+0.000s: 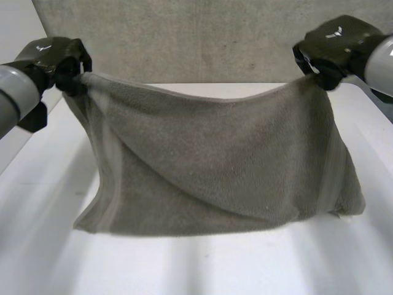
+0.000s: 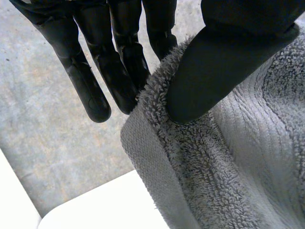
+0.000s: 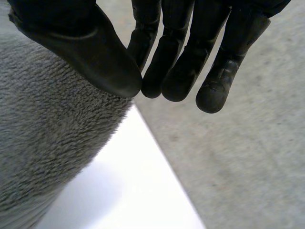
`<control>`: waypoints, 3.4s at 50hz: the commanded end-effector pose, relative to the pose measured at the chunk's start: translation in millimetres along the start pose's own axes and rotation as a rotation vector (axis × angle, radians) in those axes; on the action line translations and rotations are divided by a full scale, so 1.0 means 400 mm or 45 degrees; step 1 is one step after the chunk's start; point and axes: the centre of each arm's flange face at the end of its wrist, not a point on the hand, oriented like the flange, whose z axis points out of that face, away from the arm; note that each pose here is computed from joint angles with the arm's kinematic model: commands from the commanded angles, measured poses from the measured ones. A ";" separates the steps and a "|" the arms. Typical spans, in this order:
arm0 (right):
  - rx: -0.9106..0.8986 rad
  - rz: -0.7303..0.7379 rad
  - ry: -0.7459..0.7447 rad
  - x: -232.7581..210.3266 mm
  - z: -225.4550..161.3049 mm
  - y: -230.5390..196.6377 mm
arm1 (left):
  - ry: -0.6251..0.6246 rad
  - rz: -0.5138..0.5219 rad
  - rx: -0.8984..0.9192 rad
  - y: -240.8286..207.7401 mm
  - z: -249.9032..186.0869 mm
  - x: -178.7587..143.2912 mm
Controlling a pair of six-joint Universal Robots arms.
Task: Fold the towel.
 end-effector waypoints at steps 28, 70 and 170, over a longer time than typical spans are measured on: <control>-0.106 -0.009 -0.010 -0.085 0.118 0.075 | -0.050 -0.233 0.084 0.057 0.059 -0.021; -0.115 0.019 -0.079 -0.256 0.086 0.292 | -0.126 -0.069 -0.168 0.312 -0.031 -0.051; -0.474 -0.128 -0.108 0.010 -0.244 0.296 | 0.044 0.341 -0.269 0.252 -0.301 0.048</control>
